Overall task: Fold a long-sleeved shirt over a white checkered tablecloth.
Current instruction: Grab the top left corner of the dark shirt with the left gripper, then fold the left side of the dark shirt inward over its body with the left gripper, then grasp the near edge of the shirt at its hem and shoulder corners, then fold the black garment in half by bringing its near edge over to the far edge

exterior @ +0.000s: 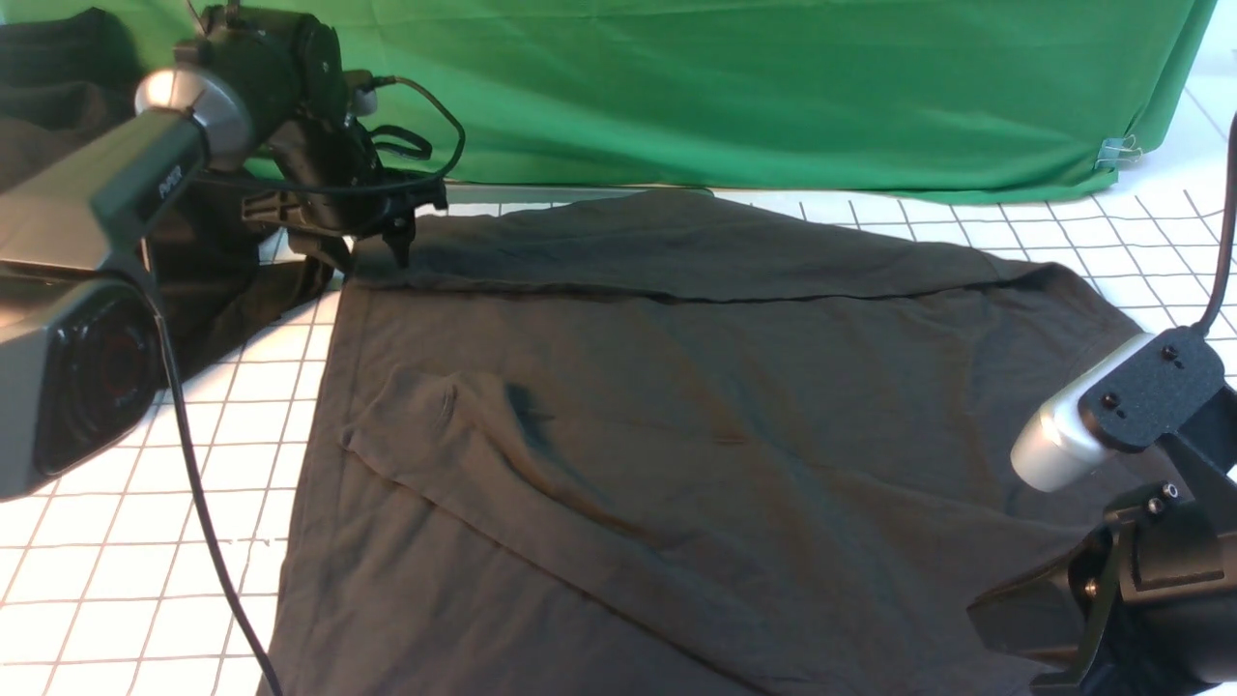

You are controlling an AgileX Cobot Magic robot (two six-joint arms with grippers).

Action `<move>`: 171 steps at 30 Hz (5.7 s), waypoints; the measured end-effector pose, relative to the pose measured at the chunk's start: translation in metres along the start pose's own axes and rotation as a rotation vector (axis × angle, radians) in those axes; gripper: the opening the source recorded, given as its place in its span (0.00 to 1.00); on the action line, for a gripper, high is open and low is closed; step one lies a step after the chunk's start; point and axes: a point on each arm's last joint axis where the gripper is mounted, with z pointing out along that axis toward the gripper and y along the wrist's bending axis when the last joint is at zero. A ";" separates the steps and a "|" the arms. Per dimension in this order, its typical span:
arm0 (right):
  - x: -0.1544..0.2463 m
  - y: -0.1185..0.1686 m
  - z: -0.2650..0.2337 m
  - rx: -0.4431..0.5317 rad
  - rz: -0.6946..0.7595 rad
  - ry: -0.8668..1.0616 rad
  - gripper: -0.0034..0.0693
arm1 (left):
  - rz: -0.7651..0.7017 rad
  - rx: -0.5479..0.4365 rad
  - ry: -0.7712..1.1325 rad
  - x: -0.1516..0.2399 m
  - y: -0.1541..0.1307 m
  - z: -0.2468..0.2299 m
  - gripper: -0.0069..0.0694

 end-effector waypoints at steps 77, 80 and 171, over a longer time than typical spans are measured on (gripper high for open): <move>-0.018 -0.020 0.002 0.207 0.062 -0.051 0.06 | 0.175 0.086 0.411 0.156 0.001 -0.154 0.51; -0.018 -0.020 0.002 0.207 0.071 -0.052 0.07 | 0.154 0.100 0.481 0.174 0.003 -0.147 0.63; -0.073 -0.009 0.054 0.210 -0.272 0.288 0.09 | 0.062 -0.011 -0.018 0.190 0.058 -0.265 0.11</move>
